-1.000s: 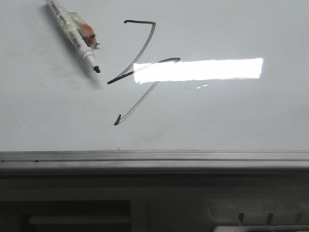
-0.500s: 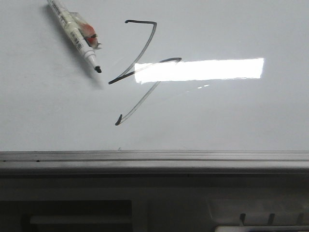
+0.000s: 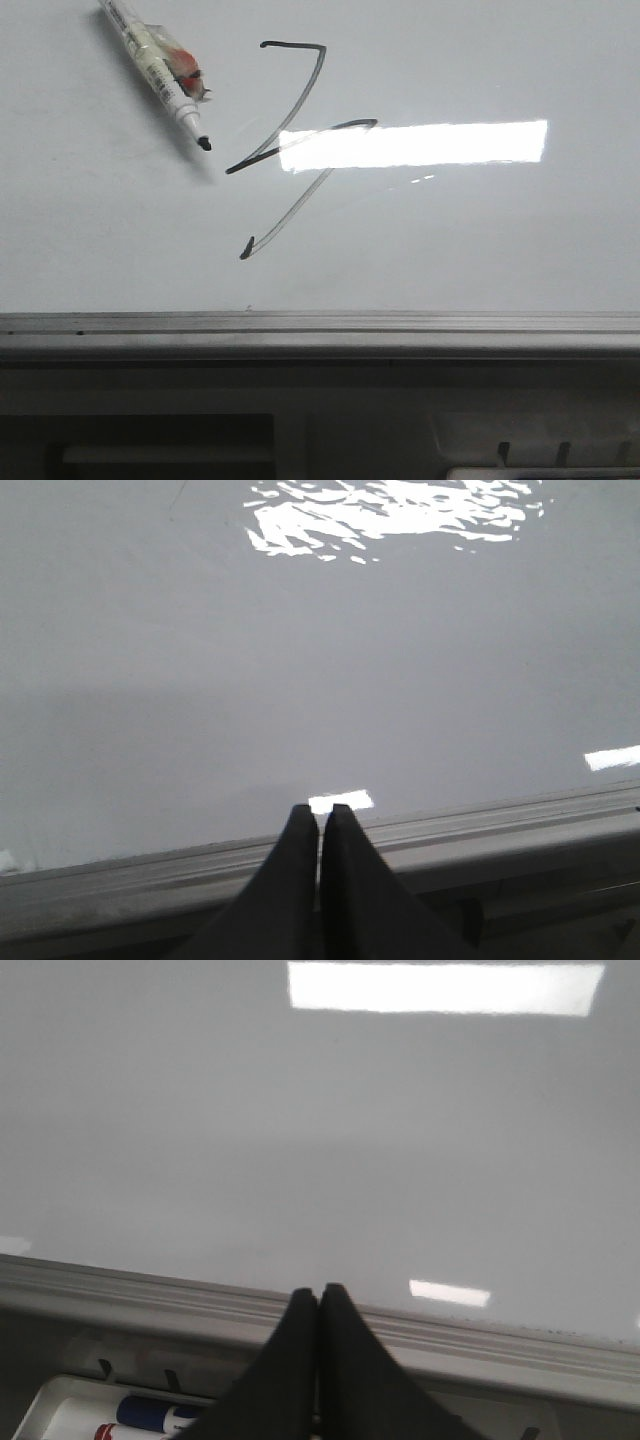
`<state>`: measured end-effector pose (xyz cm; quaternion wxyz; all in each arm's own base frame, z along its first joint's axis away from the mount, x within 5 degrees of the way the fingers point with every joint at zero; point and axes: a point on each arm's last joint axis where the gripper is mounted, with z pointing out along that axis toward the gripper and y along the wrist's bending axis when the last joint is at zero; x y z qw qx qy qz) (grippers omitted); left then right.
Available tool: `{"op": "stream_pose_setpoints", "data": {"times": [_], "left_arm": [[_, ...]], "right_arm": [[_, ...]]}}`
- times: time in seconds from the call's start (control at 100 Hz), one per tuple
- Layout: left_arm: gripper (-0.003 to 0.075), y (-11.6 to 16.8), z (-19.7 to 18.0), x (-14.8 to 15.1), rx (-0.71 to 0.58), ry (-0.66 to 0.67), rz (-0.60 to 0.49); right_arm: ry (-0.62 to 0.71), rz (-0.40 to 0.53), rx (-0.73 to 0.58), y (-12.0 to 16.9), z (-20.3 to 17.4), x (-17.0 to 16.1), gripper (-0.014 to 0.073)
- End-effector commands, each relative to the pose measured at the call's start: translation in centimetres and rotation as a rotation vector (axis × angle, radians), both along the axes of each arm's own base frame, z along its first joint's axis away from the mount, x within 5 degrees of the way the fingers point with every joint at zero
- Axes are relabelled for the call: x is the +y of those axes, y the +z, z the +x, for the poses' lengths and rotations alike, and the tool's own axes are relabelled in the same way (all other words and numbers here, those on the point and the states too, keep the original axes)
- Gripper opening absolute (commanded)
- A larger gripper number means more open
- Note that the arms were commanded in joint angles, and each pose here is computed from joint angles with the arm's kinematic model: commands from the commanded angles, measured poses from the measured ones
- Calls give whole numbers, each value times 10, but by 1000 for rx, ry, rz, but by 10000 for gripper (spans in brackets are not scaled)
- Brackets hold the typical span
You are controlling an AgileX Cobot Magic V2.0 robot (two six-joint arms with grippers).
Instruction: Write number 3 on whiteboard
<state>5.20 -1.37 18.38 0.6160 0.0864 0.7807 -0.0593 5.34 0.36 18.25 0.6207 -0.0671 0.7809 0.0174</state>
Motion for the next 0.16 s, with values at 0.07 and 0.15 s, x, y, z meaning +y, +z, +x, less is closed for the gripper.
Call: {"op": "stream_pose_setpoints", "data": {"times": [0.07, 0.15], "left_arm": [[-20, 2, 0, 1, -57, 17, -25], [-20, 2, 0, 1, -57, 17, -25]], "right_arm": [[-3, -20, -6, -8, 0, 0, -41], [-3, -20, -6, -8, 0, 0, -41]]}}
